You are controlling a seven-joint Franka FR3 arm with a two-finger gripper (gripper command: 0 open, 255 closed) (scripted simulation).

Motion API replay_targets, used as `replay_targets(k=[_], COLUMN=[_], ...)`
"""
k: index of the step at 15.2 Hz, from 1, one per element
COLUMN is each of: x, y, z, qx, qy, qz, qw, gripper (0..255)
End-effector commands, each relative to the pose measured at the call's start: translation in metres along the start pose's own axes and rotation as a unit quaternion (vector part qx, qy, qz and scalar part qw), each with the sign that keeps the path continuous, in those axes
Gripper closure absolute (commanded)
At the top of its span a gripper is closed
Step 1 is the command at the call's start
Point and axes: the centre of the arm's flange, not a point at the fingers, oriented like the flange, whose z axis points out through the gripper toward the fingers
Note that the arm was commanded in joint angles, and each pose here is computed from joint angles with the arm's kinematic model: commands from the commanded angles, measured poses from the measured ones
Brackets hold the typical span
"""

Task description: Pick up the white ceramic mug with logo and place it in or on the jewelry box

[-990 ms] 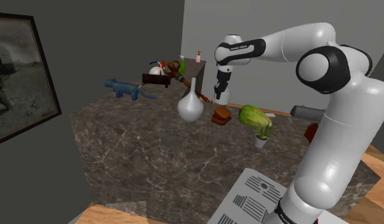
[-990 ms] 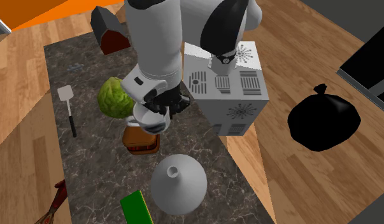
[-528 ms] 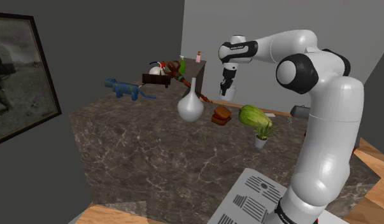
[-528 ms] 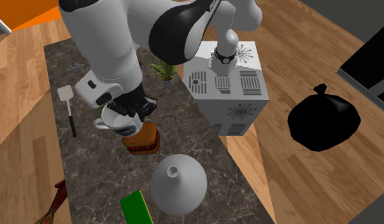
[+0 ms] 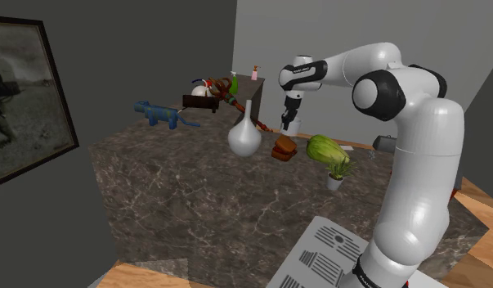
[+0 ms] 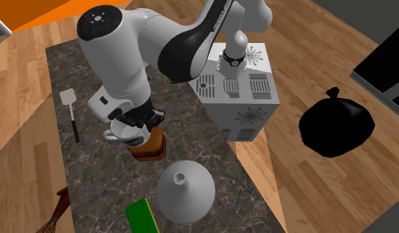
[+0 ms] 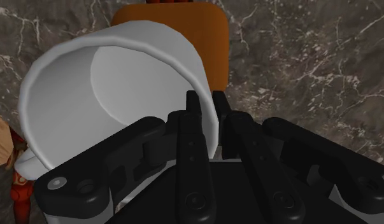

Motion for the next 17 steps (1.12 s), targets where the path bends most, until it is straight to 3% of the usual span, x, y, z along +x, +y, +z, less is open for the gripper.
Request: replay_targets(k=[1, 6, 13, 14, 17], x=[0.0, -0.001, -0.001, -0.001, -0.002], y=[0.0, -0.001, -0.001, -0.001, -0.001], z=[0.01, 0.037, 0.037, 0.037, 0.037], qx=[0.0, 0.0, 0.0, 0.0, 0.0], qy=[0.0, 0.0, 0.0, 0.0, 0.0], qz=[0.0, 0.0, 0.0, 0.0, 0.0], qw=[1.0, 1.0, 1.0, 1.0, 1.0], gripper=[255, 255, 255, 0, 0])
